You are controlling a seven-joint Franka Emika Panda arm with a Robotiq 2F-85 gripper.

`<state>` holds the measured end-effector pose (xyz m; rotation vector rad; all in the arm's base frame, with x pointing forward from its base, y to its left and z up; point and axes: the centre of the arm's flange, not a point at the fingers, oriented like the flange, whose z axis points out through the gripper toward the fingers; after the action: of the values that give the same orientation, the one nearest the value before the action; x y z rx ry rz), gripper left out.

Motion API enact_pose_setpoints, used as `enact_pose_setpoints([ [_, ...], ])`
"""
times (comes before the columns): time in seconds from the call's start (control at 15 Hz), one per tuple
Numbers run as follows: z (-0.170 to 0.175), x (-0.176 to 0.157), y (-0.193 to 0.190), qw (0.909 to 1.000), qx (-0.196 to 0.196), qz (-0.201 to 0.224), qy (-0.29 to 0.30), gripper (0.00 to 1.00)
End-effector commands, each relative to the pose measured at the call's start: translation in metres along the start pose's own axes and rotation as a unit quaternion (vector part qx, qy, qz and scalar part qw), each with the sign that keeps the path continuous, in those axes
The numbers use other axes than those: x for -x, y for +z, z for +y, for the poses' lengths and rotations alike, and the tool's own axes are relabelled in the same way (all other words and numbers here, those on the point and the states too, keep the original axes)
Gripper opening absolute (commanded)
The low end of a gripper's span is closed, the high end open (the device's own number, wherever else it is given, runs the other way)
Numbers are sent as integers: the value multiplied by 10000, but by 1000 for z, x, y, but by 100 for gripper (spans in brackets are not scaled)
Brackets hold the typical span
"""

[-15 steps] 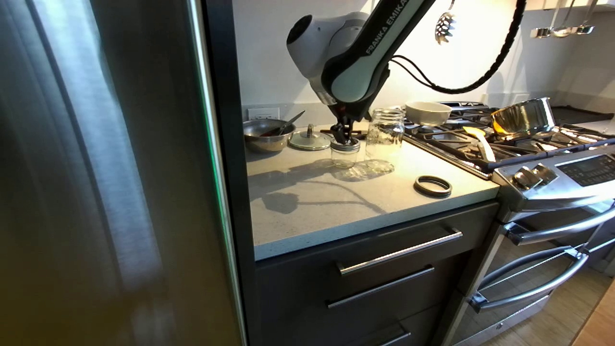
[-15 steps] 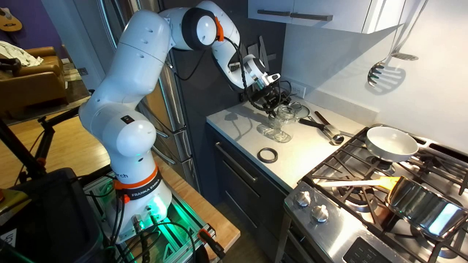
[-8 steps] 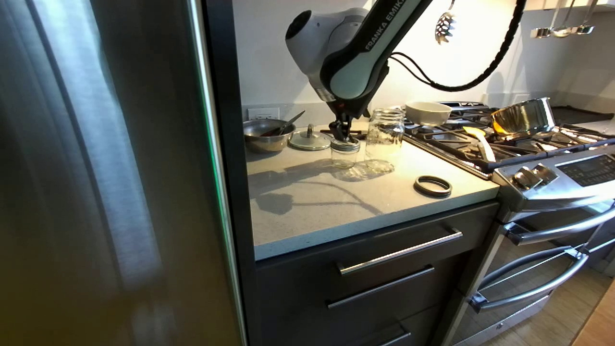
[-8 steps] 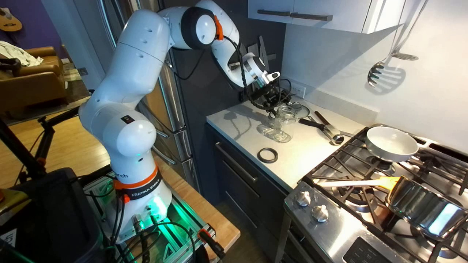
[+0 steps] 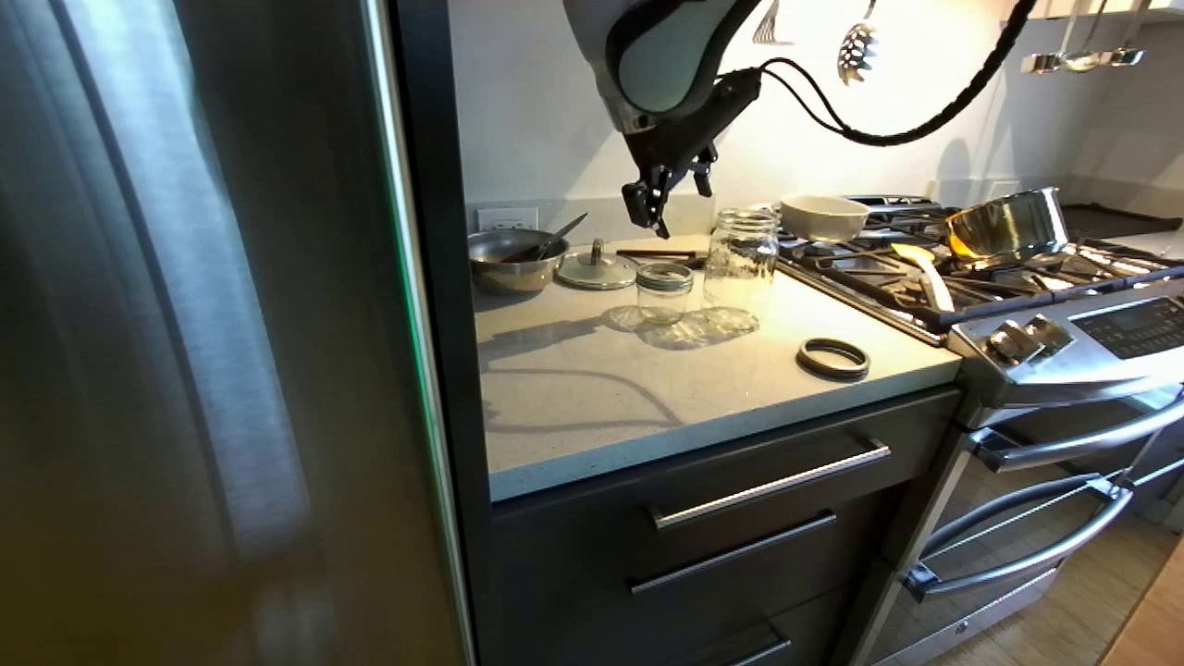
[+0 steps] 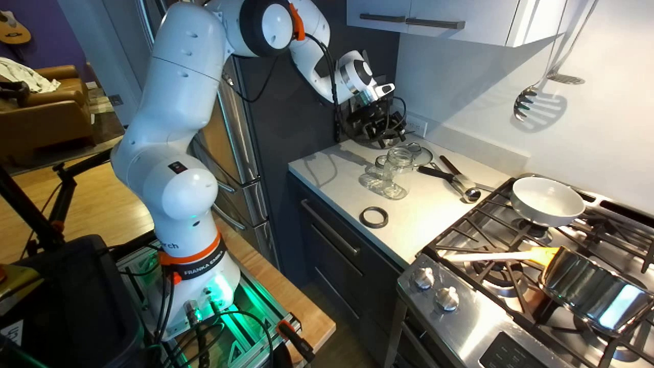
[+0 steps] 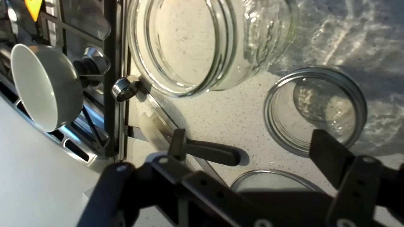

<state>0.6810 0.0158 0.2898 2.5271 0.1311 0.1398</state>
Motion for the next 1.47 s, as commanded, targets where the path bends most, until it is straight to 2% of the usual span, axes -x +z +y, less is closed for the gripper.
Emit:
enact_pose_setpoints([
  [0.0,27,29,-24,9965,-650,-444,275,100],
  [0.27,50,57,-27,9888,-900,-1092,484,100],
  [0.4,58,72,-28,9830,-1159,-1347,456,100],
  [0.53,66,88,-24,9766,-1591,-1443,99,100],
  [0.87,85,129,-7,9607,-1962,-1956,-197,100],
  [1.4,72,184,59,9512,-2486,-1377,-1205,100],
])
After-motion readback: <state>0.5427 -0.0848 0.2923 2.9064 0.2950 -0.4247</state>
